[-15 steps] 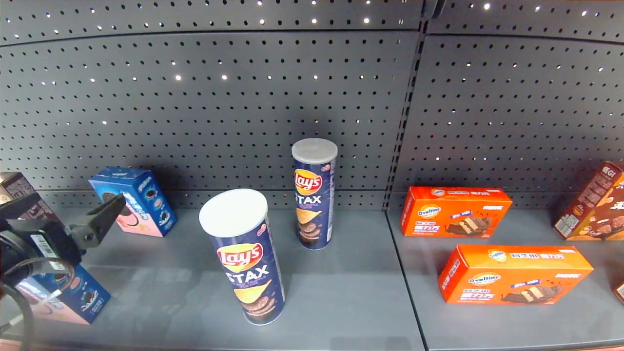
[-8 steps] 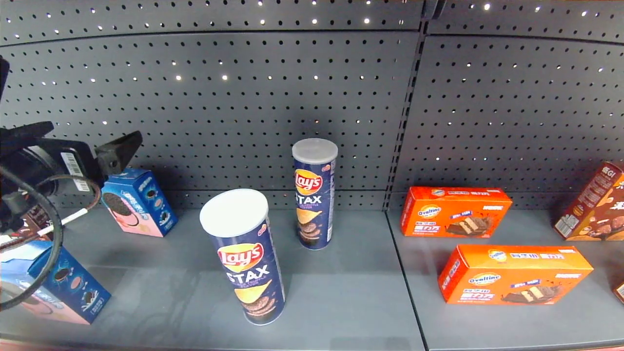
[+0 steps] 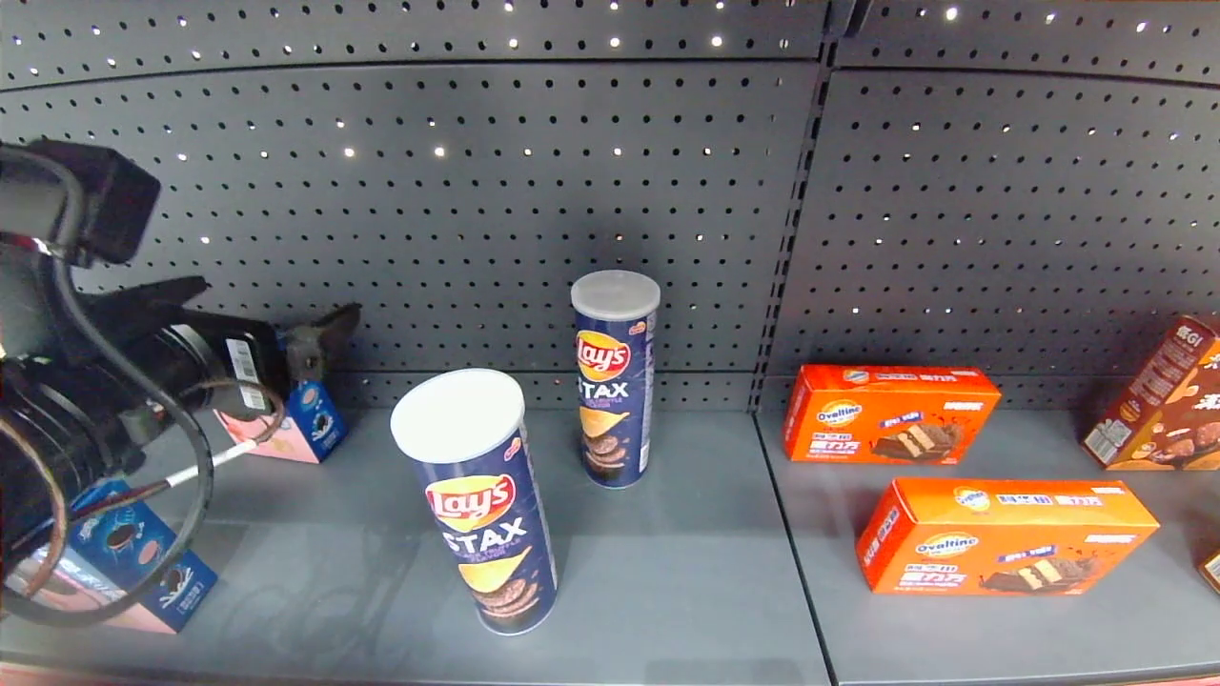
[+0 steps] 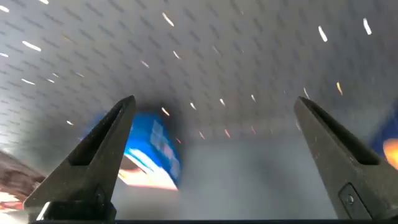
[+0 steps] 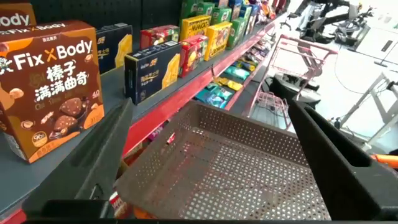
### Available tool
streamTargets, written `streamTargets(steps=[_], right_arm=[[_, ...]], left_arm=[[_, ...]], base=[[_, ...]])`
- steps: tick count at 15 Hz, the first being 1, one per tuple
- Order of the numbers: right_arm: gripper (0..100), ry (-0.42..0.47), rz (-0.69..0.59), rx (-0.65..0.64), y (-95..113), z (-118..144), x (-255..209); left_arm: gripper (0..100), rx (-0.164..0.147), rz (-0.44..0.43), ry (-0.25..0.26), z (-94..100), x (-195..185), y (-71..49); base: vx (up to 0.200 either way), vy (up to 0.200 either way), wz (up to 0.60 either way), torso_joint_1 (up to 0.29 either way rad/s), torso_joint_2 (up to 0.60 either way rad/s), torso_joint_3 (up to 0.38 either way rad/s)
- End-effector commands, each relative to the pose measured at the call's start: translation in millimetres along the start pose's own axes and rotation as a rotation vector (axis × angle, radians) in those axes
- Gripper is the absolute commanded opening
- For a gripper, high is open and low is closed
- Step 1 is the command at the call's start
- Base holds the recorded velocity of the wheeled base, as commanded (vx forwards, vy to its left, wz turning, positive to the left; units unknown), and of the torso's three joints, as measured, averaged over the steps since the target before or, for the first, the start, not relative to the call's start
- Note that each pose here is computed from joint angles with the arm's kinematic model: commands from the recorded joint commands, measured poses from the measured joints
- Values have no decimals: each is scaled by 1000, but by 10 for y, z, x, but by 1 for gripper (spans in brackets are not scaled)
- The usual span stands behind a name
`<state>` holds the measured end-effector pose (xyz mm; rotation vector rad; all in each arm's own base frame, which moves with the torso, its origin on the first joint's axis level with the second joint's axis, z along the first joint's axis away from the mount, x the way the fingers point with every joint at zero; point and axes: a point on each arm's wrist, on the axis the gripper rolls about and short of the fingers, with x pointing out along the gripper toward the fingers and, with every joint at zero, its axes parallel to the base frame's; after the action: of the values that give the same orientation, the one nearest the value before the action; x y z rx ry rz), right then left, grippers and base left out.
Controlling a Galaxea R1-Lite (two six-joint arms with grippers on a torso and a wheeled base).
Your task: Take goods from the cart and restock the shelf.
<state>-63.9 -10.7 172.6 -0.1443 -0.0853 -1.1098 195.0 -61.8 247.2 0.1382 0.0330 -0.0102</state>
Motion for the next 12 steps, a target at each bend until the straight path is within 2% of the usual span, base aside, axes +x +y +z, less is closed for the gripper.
streamTargets(steps=[1, 4, 7, 11, 12], right_arm=[[100, -1, 0, 0, -1, 4, 0], [100, -4, -1, 10, -10, 18, -3], [100, -3, 1, 9, -8, 14, -1], [100, 1, 0, 4, 3, -3, 1], [100, 1, 0, 4, 3, -3, 1]], left_arm=[[100, 20, -45, 79, -256, -33, -98], [100, 50, -73, 165, -602, -172, -124], [100, 73, -96, 199, -774, -370, -97], [100, 114, -154, 258, -990, -536, -133], [100, 122, -165, 258, -996, -545, -147]], base=[[0, 0, 0, 0, 0, 0], [0, 0, 0, 0, 0, 0], [0, 0, 0, 0, 0, 0], [0, 0, 0, 0, 0, 0], [0, 0, 0, 0, 0, 0]])
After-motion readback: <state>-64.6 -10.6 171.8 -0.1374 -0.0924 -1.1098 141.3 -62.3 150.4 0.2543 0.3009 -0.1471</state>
